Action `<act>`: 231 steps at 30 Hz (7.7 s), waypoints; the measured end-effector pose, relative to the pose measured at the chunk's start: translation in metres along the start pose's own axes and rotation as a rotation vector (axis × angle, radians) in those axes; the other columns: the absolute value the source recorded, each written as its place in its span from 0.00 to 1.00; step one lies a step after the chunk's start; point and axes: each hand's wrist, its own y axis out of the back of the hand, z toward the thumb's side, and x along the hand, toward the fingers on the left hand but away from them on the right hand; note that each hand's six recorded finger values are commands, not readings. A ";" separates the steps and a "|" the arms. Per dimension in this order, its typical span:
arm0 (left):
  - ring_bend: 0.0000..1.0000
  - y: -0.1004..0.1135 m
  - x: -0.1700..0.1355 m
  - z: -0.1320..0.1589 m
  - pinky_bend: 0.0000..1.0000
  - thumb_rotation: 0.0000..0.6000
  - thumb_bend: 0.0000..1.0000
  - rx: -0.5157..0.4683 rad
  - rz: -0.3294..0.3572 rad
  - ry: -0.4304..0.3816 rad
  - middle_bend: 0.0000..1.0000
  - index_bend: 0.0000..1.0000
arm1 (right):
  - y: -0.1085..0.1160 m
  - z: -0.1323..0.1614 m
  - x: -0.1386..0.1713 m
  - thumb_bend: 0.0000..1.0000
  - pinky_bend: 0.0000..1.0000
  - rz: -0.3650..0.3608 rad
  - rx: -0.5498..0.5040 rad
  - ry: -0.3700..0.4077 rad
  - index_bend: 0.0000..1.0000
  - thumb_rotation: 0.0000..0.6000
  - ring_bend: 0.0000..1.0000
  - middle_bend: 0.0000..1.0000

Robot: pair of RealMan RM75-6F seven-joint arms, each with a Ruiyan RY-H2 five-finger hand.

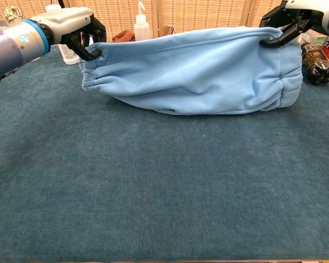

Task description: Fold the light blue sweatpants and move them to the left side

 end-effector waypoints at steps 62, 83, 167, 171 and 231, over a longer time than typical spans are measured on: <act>0.00 0.038 -0.043 -0.019 0.00 1.00 0.00 -0.030 0.047 0.016 0.00 0.00 | 0.045 -0.027 0.076 0.00 0.00 -0.120 0.528 0.192 0.00 1.00 0.00 0.00; 0.00 0.051 -0.254 -0.119 0.00 1.00 0.00 -0.063 0.002 0.472 0.00 0.00 | -0.013 -0.026 0.101 0.00 0.02 -0.066 0.798 0.325 0.02 1.00 0.00 0.00; 0.00 0.050 -0.268 -0.140 0.00 1.00 0.00 -0.178 -0.008 0.533 0.00 0.00 | -0.008 -0.030 0.119 0.91 0.59 -0.072 0.984 0.394 0.60 1.00 0.36 0.42; 0.00 0.049 -0.267 -0.140 0.00 1.00 0.00 -0.179 -0.012 0.530 0.00 0.00 | -0.011 -0.004 0.109 0.91 0.59 -0.099 0.951 0.490 0.60 1.00 0.36 0.42; 0.00 0.037 -0.255 -0.148 0.00 1.00 0.00 -0.184 -0.085 0.493 0.00 0.00 | -0.081 0.174 -0.055 0.00 0.00 -0.182 0.457 0.324 0.00 1.00 0.00 0.00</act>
